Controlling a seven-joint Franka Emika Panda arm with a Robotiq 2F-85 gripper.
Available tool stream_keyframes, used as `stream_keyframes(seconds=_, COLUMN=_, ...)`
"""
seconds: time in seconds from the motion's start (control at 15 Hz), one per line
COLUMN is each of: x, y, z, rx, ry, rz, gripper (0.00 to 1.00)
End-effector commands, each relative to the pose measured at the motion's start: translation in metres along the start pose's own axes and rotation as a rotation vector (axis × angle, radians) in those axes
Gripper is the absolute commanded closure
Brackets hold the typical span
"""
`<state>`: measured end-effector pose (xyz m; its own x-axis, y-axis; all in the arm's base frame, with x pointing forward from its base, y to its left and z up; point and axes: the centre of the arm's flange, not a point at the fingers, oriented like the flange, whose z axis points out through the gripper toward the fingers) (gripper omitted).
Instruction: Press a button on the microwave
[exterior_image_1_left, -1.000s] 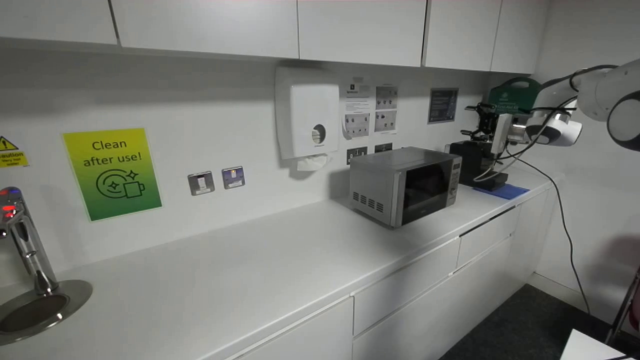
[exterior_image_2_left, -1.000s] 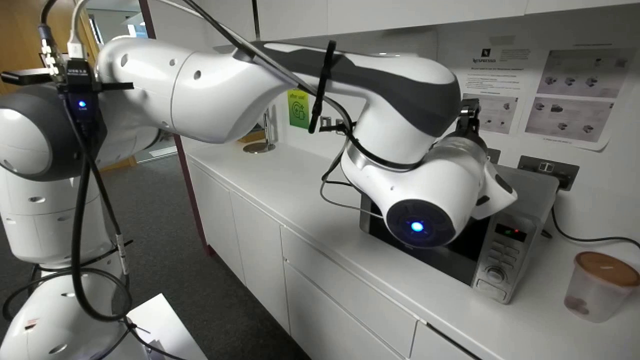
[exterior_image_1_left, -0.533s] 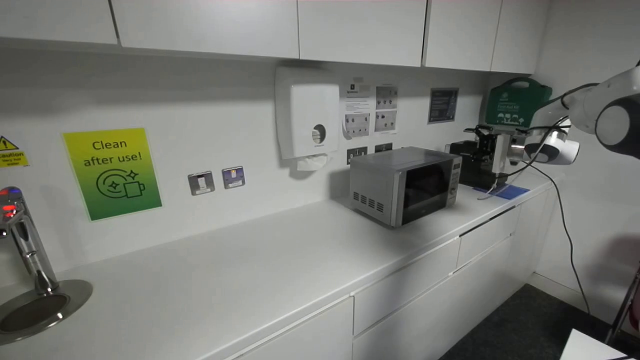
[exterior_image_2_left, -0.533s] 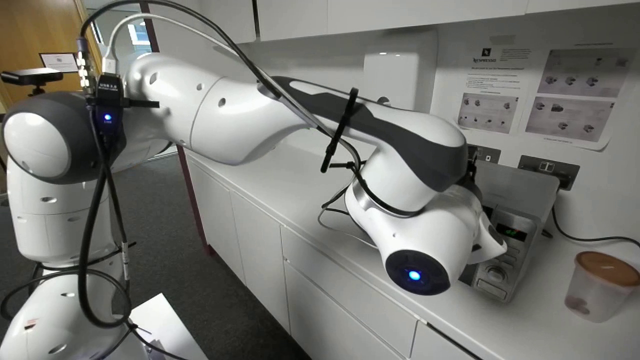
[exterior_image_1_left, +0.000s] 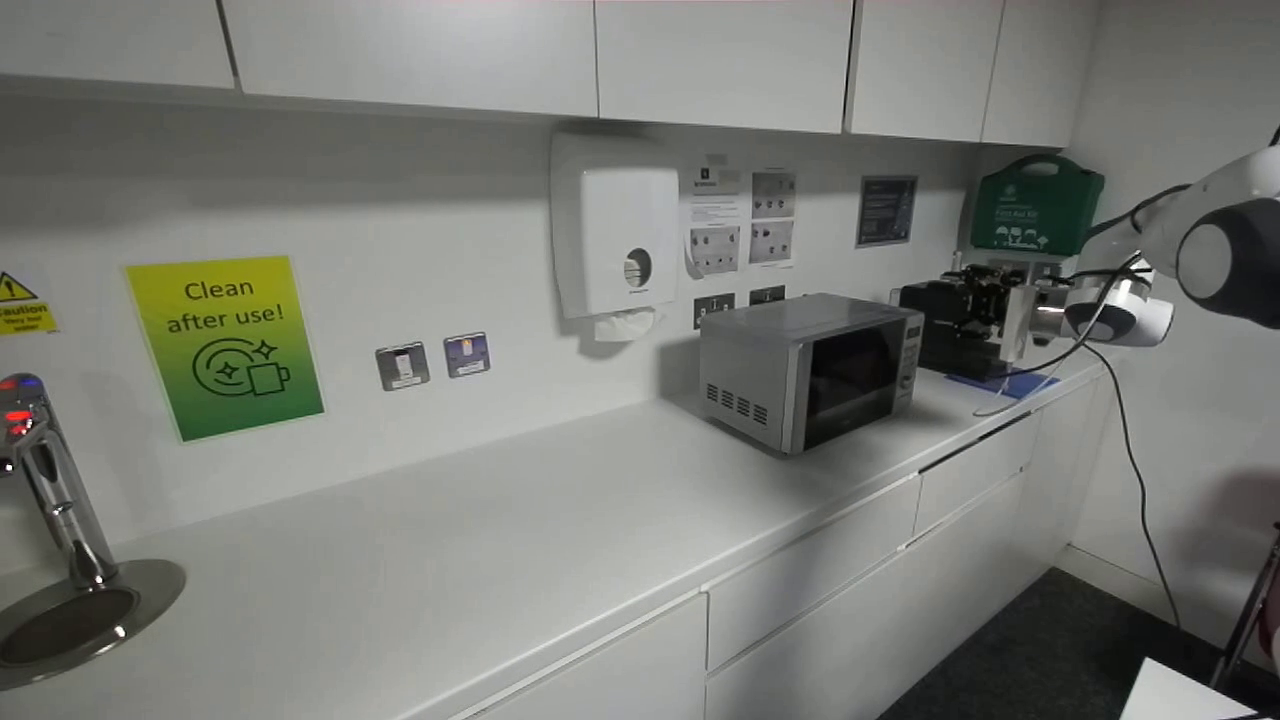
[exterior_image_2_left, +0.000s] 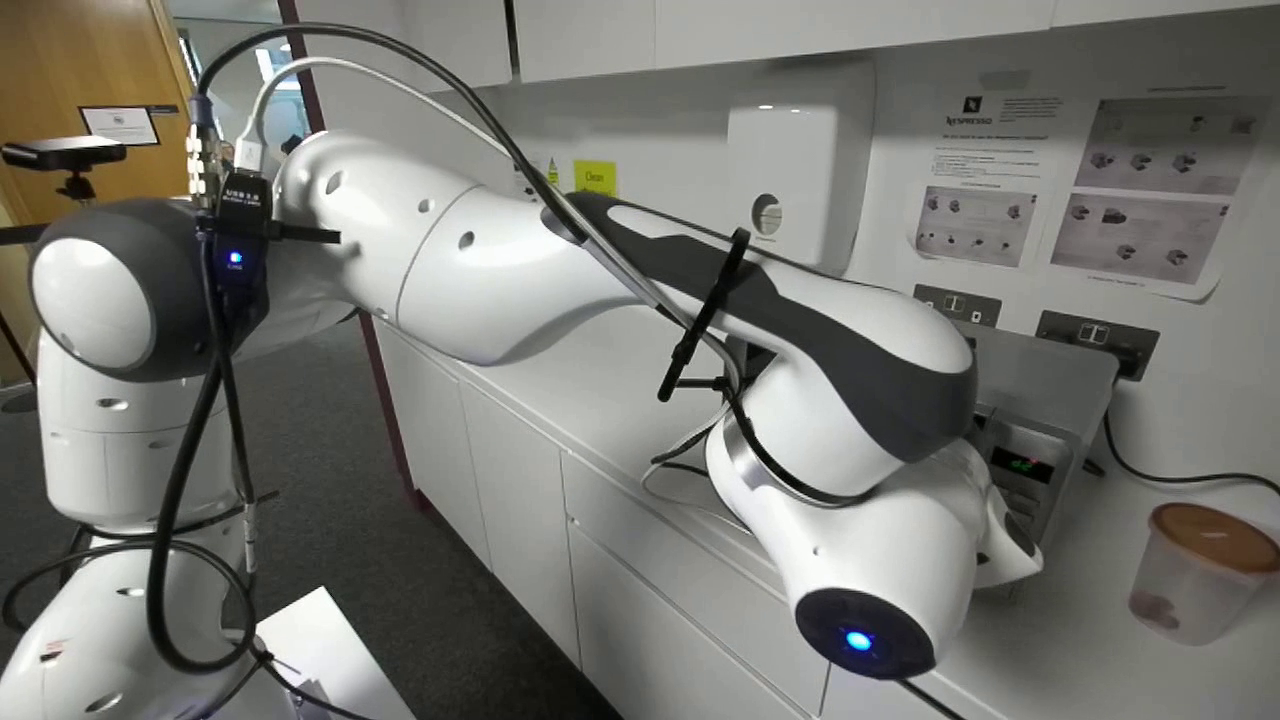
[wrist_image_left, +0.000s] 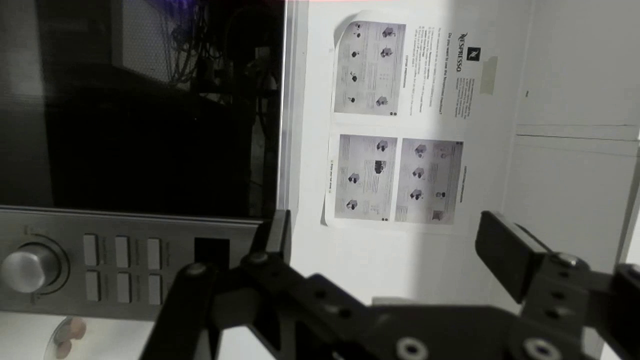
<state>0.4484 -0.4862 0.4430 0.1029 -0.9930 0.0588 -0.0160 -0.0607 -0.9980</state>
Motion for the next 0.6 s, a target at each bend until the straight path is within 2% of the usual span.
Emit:
stream_keyframes(seconds=0.0, x=0.023, y=0.004, z=-0.010, rx=0.051, ry=0.011, rz=-0.032, gripper=0.00)
stream_keyframes(seconds=0.27, x=0.043, y=0.022, z=0.004, rx=0.030, ry=0.053, rz=-0.009, gripper=0.00)
stream_keyframes(seconds=0.53, x=0.038, y=0.044, z=0.022, rx=0.016, ry=0.031, rz=0.034, gripper=0.00)
